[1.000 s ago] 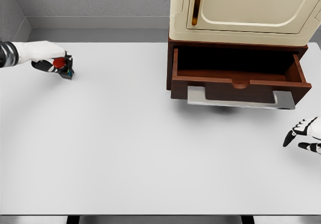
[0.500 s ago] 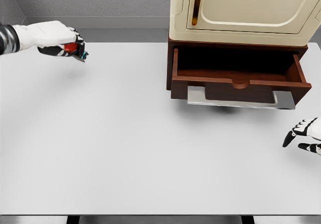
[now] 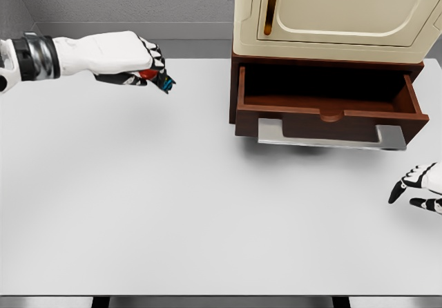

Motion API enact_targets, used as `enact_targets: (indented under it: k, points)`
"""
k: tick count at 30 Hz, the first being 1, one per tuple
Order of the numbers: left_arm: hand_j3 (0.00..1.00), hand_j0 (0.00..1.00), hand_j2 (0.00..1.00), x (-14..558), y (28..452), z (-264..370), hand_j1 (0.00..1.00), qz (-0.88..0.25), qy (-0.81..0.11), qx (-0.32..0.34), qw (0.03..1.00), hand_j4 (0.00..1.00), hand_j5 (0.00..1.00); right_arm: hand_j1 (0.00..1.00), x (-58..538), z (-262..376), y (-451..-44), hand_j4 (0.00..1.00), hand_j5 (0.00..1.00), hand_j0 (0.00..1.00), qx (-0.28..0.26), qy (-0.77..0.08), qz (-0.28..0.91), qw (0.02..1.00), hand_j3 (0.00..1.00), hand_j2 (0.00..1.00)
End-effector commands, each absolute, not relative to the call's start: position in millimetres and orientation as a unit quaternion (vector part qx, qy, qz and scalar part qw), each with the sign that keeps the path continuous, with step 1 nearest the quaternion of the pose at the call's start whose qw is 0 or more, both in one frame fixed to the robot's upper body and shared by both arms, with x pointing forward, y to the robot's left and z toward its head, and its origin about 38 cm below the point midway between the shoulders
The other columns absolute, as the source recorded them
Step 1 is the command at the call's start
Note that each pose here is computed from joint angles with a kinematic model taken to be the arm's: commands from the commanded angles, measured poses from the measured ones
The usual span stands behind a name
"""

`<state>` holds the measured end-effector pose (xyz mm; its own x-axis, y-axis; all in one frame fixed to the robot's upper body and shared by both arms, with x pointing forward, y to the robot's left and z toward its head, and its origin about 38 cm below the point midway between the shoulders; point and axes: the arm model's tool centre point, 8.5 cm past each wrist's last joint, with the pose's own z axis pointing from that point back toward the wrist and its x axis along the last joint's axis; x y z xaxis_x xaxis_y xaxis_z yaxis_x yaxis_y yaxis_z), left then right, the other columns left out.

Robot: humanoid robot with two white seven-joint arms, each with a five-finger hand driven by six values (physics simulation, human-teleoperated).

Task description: Put the switch into the drawer with left arm, and close the drawer with right arm

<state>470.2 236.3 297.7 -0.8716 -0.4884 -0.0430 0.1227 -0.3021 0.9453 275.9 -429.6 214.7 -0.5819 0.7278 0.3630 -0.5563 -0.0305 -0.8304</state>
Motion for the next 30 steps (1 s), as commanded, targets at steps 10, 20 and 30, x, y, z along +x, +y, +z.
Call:
enact_targets:
  k: [10, 20, 30]
  points:
    - [0.44, 0.44, 0.44, 449.3, 208.5, 318.8, 0.44, -0.766, -0.613, 0.11, 0.159, 0.44, 0.44, 0.54, 276.1, 215.2, -429.5, 0.54, 0.54, 0.54, -0.079, -0.533, 0.711, 0.452, 0.54, 0.54]
    - [0.44, 0.44, 0.44, 438.0, 192.2, 350.4, 0.44, -0.744, -0.65, 0.084, 0.125, 0.44, 0.44, 0.54, 276.1, 215.2, -429.5, 0.54, 0.54, 0.54, -0.079, -0.533, 0.711, 0.452, 0.54, 0.54]
    - [0.45, 0.45, 0.45, 436.3, 143.3, 361.9, 0.45, -0.734, -0.672, 0.056, 0.082, 0.45, 0.45, 0.54, 276.1, 215.2, -429.5, 0.54, 0.54, 0.54, -0.079, -0.533, 0.711, 0.452, 0.54, 0.54]
